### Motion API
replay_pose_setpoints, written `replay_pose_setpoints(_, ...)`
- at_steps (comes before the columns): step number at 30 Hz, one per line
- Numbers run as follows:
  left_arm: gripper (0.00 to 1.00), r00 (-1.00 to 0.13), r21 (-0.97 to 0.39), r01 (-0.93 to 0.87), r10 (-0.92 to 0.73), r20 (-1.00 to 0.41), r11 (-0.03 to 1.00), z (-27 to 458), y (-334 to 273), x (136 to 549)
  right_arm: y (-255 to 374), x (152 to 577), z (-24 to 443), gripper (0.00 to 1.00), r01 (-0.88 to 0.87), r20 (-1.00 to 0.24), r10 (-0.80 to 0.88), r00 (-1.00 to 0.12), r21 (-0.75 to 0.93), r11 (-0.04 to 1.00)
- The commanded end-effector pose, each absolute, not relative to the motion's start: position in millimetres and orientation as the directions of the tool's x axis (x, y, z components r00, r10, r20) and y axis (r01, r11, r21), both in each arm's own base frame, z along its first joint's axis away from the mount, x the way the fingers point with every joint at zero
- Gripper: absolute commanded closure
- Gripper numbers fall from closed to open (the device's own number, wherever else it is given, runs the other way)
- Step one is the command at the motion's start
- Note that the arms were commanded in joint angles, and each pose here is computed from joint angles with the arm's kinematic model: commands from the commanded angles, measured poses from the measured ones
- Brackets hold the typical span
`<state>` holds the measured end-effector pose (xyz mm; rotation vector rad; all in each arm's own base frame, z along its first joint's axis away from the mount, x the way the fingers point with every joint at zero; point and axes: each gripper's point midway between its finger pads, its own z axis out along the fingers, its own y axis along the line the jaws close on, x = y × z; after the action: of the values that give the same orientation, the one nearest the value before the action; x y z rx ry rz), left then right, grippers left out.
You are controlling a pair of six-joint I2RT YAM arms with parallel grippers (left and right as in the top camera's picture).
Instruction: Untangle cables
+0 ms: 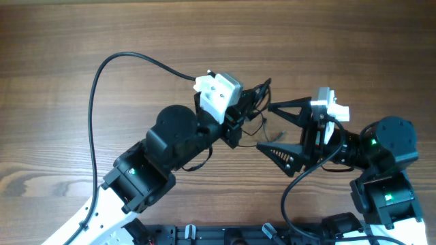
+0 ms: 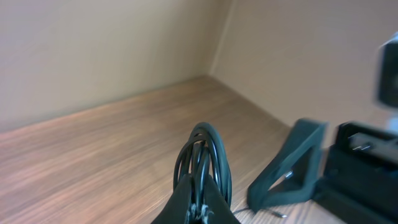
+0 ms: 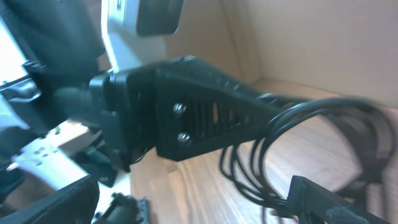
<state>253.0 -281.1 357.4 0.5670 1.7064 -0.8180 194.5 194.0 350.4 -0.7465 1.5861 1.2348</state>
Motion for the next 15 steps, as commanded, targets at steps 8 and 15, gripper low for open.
replay_pose_setpoints(8, 0.96, -0.249, -0.251, 0.848, -0.067, -0.966, 0.466, 386, -301, 225, 203, 185, 344, 0.02, -0.924, -0.942, 0.027, -0.335, 0.334, 0.185)
replay_pose_setpoints(15, 0.96, -0.253, -0.253, 0.867, -0.059, -0.966, 0.428, 386, -304, 218, 205, 188, 346, 0.13, -0.943, -0.957, 0.025, -0.289, 0.290, 0.162)
